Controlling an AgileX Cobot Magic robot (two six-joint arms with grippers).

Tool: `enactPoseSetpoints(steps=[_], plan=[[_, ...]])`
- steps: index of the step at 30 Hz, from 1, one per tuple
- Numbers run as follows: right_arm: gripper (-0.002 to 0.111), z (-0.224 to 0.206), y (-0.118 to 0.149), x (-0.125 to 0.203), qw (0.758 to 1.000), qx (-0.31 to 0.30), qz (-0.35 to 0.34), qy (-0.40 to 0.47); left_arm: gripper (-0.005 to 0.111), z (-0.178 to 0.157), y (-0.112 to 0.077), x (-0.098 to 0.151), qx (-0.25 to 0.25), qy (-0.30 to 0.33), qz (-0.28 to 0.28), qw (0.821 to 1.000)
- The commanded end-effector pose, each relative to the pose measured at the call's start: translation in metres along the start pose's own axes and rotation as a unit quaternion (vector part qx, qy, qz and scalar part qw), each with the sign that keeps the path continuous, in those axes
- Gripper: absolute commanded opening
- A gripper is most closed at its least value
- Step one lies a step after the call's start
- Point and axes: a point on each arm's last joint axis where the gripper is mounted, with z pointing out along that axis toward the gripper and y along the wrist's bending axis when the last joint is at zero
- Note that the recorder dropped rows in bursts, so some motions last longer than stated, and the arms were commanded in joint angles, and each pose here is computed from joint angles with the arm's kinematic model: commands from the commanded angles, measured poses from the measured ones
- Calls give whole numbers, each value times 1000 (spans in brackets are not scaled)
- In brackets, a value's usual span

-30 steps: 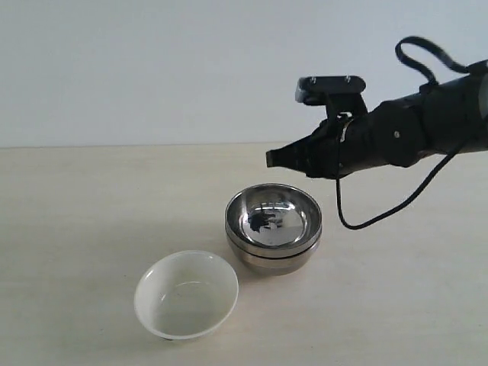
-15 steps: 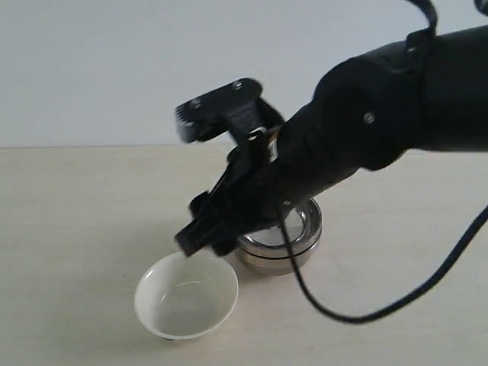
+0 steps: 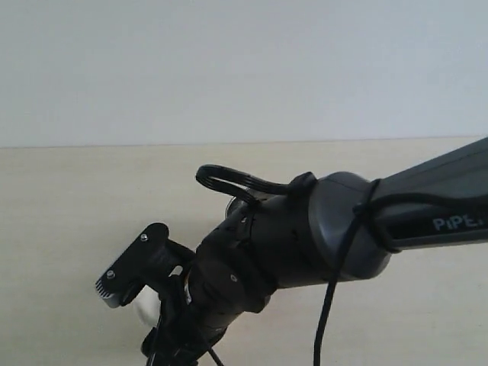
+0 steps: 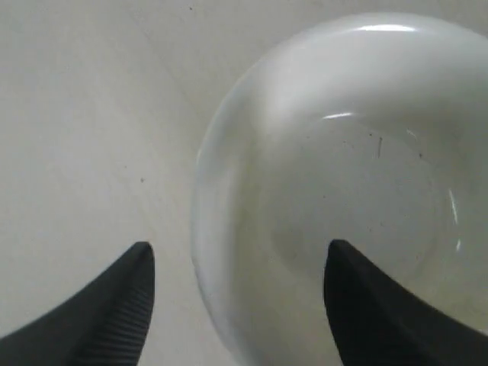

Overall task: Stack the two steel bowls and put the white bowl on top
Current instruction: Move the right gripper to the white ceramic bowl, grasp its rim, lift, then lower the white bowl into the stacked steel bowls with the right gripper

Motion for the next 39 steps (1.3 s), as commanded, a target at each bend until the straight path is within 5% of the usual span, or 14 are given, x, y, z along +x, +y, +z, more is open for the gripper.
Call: enactPoseSetpoints(steps=[1,5,14,18,28,39], plan=[[40,13,0,2,1000,6,-18,-8,32,0,0,1,-1,1,1,1000],[0,12,-1,-2,999,10,-27,-29,32,0,0,1,-1,1,1,1000],[0,-16,38,-45,989,-11,-147,13,32,0,0,1,-1,1,1,1000],[0,-29,38,-63,989,9,-149,11,32,0,0,1,-1,1,1,1000],[0,-61,-10,-79,957,268,-105,25,32,0,0,1,-1,1,1,1000],[0,-68,-89,-59,964,256,63,34,32,0,0,1,-1,1,1,1000]])
